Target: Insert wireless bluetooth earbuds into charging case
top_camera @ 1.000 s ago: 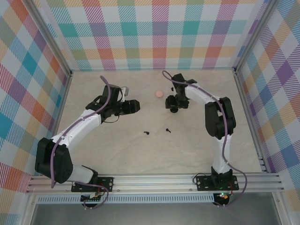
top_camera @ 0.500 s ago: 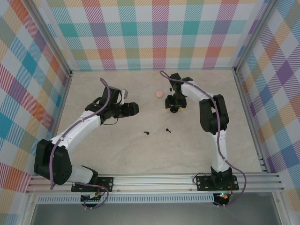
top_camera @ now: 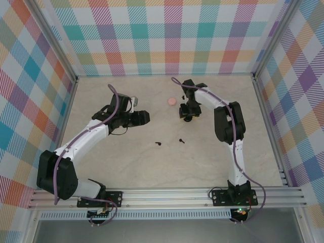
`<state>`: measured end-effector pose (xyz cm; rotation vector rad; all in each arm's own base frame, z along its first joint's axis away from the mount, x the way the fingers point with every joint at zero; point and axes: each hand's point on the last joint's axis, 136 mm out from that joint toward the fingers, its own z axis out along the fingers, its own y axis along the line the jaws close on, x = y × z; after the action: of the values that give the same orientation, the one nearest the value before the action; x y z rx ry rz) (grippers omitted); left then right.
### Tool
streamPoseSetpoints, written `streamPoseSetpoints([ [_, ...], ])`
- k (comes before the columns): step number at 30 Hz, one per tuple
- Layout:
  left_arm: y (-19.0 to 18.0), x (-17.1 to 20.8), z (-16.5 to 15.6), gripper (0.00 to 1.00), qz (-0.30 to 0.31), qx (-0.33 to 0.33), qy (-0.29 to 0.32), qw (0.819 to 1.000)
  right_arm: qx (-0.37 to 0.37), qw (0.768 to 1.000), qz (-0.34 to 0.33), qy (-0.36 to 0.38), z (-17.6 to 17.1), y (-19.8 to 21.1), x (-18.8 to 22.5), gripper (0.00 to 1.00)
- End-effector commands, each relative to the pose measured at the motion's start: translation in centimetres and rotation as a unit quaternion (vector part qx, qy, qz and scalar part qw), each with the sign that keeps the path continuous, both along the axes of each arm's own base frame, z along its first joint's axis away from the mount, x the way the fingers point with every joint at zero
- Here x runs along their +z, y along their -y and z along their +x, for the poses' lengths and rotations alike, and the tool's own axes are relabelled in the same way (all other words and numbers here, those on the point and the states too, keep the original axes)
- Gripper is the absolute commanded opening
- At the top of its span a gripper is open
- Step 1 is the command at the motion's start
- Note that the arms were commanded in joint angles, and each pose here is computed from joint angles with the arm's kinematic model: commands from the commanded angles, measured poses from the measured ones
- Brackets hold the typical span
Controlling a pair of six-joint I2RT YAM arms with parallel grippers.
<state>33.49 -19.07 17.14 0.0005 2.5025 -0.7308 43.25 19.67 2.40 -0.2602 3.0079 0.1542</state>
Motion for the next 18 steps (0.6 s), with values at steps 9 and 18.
streamPoseSetpoints([
  [9,0.3,-0.5,-0.3,0.65,-0.007,-0.001,-0.015,1.000,0.140,0.989,0.040,0.009,-2.8,-6.6,0.3,0.52],
  [18,0.5,-0.8,-0.3,0.65,-0.011,-0.001,-0.019,1.000,0.183,0.982,0.051,0.005,-4.6,-9.2,-0.1,0.53],
])
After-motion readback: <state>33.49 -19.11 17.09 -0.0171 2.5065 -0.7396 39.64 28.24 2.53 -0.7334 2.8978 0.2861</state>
